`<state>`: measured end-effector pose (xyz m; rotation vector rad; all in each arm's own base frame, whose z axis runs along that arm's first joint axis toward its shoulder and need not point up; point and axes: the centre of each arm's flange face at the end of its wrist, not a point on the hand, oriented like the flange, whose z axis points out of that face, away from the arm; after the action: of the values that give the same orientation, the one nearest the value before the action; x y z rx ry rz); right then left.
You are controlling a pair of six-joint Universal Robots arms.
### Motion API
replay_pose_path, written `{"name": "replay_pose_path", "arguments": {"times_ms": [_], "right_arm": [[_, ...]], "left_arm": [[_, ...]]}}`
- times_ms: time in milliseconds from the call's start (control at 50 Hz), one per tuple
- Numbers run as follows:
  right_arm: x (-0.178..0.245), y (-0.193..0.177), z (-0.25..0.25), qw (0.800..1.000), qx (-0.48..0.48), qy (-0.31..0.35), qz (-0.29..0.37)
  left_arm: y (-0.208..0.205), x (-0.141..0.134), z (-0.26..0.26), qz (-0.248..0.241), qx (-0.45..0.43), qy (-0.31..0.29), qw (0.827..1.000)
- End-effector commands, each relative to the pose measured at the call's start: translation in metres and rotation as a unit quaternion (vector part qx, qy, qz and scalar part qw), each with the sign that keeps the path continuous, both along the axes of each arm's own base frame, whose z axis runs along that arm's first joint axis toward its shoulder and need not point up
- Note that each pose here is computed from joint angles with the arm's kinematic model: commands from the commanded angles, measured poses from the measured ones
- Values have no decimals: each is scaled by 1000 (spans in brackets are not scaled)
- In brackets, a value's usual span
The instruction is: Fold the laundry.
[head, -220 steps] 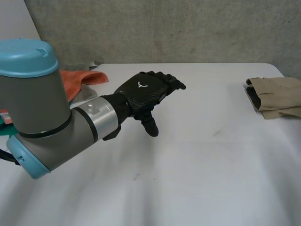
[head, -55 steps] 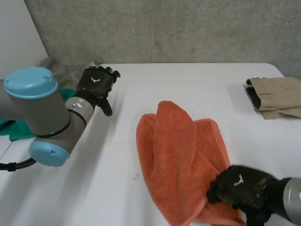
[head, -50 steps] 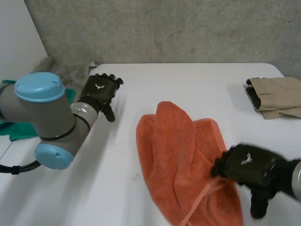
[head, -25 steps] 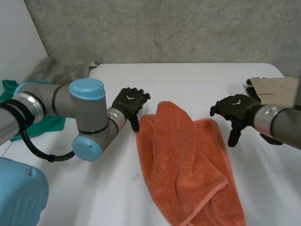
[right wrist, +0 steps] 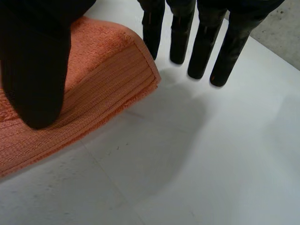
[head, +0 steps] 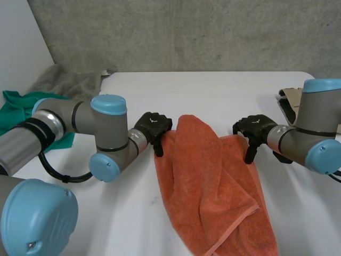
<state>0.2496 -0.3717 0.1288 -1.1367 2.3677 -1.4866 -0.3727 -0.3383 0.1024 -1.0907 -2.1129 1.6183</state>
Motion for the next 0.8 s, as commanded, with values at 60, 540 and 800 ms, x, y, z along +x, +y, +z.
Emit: {"name": "replay_pose_path", "arguments": {"times_ms": [60,540,800], "right_arm": [[7,-1,-2,1000,-7,-2,8],[12,-68,202,823,-544,-142,-86],[12,-40,205,851,-504,-131,-68]], "left_arm": [[-1,-1,-4,5,-4,-4,1000],[-77,35,236,154,-424,185,873],[-58,40,201,147,-353,159,910]]}}
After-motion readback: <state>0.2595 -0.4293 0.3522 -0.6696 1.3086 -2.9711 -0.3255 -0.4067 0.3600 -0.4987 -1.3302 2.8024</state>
